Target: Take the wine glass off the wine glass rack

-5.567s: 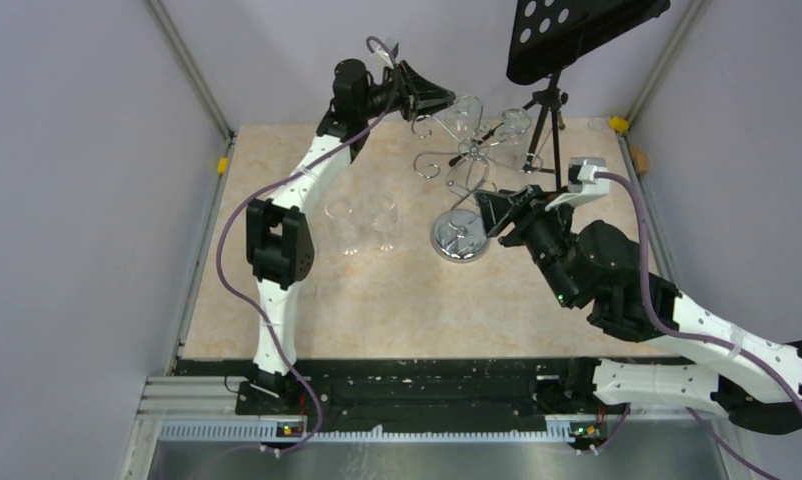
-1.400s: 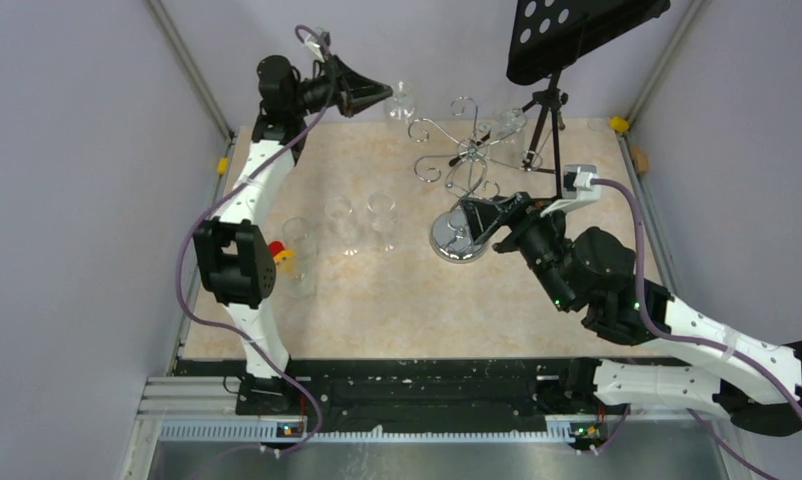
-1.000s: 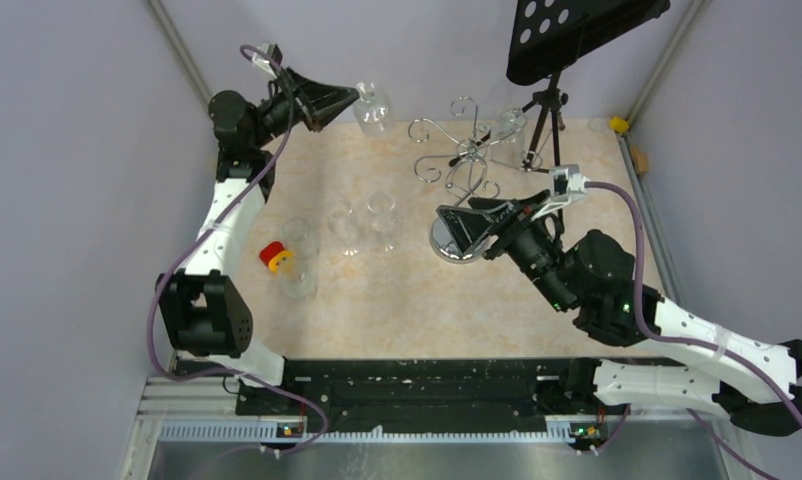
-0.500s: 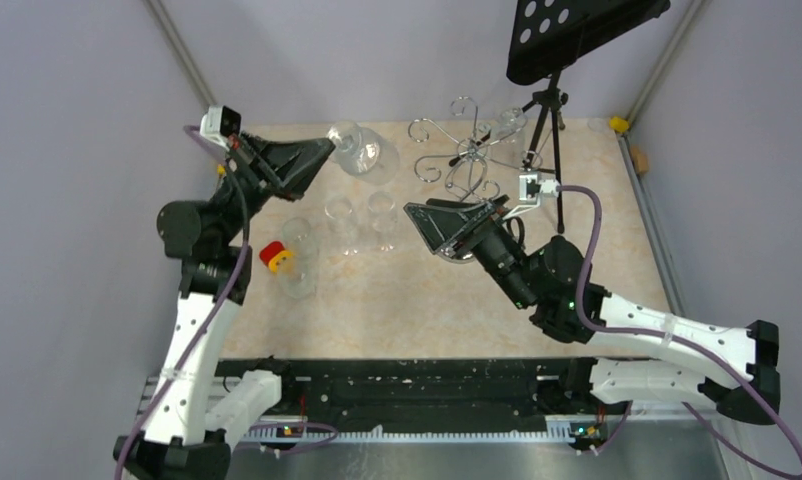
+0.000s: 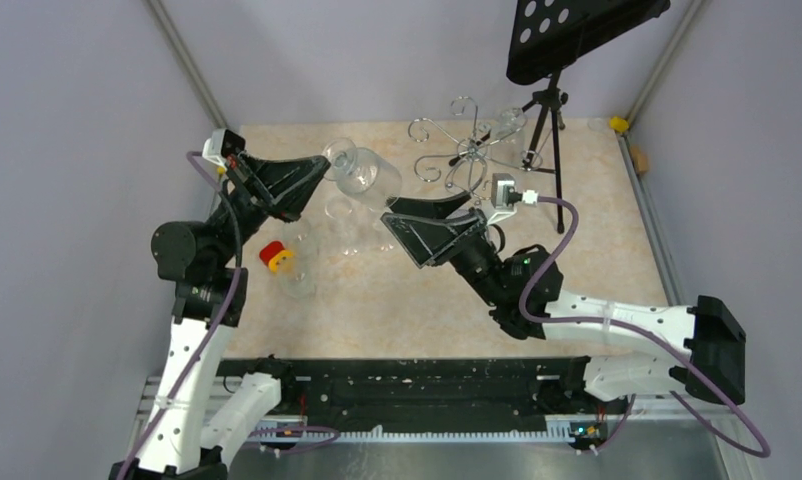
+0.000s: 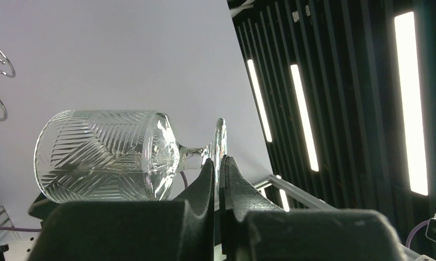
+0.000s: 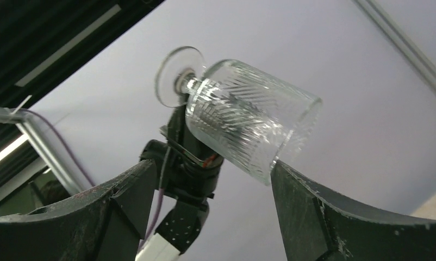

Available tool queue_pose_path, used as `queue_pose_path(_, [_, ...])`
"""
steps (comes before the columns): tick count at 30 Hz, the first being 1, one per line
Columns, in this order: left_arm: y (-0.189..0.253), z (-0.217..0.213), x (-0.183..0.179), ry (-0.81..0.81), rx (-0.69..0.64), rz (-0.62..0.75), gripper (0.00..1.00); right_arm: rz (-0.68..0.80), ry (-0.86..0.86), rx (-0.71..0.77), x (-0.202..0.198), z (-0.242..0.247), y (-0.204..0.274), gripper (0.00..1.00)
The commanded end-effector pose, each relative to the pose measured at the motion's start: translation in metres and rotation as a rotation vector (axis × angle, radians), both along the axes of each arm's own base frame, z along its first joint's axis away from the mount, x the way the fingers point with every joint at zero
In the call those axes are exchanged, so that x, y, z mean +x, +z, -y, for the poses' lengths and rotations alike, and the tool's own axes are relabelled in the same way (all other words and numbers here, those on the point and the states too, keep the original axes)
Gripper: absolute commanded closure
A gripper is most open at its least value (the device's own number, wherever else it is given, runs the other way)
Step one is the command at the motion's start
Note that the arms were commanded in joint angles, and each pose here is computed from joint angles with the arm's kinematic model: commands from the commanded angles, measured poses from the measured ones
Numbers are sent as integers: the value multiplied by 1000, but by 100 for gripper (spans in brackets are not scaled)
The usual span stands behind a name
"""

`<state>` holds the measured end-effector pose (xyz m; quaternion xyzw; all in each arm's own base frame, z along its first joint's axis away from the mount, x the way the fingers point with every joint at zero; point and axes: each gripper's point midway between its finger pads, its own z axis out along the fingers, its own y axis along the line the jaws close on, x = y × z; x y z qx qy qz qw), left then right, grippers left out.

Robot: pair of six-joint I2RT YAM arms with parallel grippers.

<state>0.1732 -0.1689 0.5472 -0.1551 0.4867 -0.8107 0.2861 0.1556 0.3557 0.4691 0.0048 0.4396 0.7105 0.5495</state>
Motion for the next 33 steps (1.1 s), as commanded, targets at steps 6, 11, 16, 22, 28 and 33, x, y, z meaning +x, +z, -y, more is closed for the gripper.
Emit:
queue_pose_path(6, [25,-13,-32,-15,-101,56,100,241,59,189,-35,24,48,34])
queue_pose_path(11, [30,-19,-39,17,-121,62,100,311,84,206,-44,18,55,42])
queue_pose_path(16, [35,-20,-51,-26,-148,60,100,445,152,190,-65,6,64,52])
queue_pose_path(22, [40,-23,-63,-31,-160,78,100,582,211,221,-86,0,75,71])
queue_pose_path(28, [36,-24,-60,-14,-160,66,100,611,201,222,-86,-4,72,100])
queue_pose_path(33, [38,-28,-56,68,-147,103,91,610,178,206,-83,-4,72,100])
